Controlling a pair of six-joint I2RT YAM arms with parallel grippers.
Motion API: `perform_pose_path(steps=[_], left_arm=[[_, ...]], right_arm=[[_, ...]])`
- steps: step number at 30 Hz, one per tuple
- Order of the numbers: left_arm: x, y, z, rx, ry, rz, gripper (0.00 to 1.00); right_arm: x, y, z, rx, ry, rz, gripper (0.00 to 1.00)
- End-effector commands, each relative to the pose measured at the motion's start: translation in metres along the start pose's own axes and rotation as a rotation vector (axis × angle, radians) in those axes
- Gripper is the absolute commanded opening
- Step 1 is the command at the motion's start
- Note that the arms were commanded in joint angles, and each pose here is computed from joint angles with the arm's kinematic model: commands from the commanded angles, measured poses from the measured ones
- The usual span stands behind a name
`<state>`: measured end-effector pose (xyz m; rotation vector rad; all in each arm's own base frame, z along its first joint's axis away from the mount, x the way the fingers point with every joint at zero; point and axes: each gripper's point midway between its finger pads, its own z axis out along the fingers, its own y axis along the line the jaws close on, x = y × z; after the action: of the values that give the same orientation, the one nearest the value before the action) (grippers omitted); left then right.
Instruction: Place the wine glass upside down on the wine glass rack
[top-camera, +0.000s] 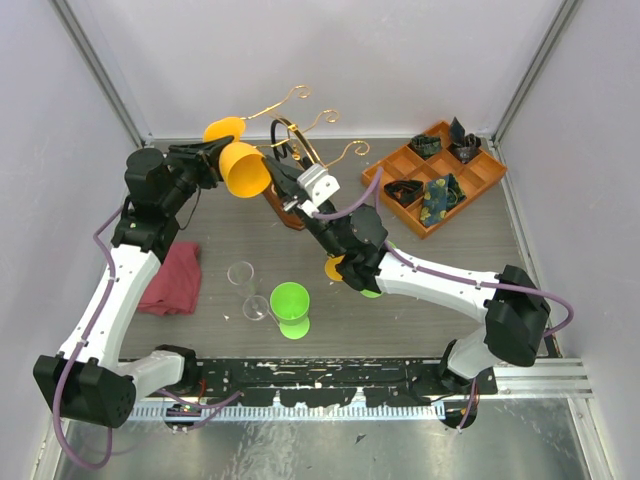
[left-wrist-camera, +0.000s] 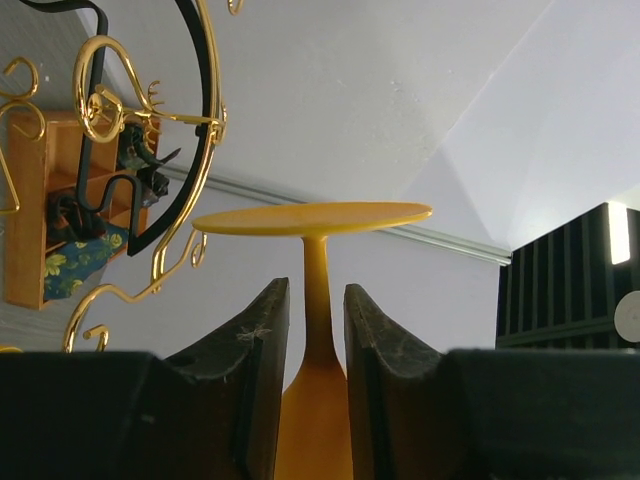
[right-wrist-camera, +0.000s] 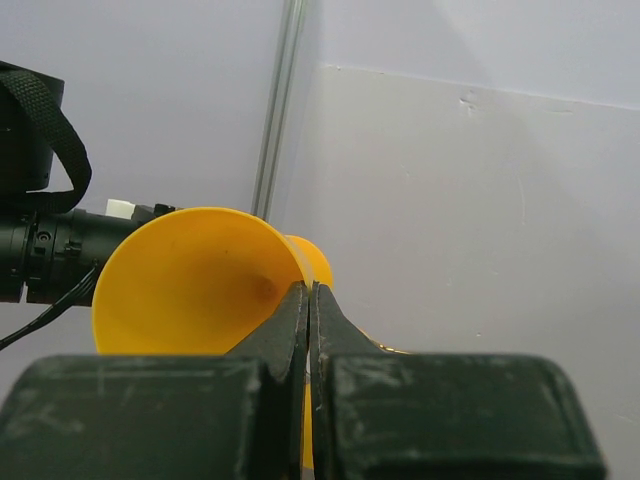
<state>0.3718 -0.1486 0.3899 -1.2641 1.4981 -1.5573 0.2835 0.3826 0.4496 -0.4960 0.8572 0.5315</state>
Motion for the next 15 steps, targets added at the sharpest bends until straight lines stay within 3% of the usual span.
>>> perform_pose_path(steps=[1, 7, 15], left_arm=[[0.015, -0.006, -0.001, 0.019, 0.068, 0.004, 0.35], [0.017, -0.008, 0.001, 0.027, 0.082, -0.005, 0.32], [0.019, -0.011, 0.001, 0.043, 0.091, -0.004, 0.05]], right_arm=[[-0.058, 0.003, 0.002, -0.040, -0.160, 0.079, 0.01], [-0.057, 0.010, 0.002, -0.075, -0.163, 0.083, 0.01], [-0.052, 0.012, 0.003, -0.082, -0.145, 0.079, 0.01]])
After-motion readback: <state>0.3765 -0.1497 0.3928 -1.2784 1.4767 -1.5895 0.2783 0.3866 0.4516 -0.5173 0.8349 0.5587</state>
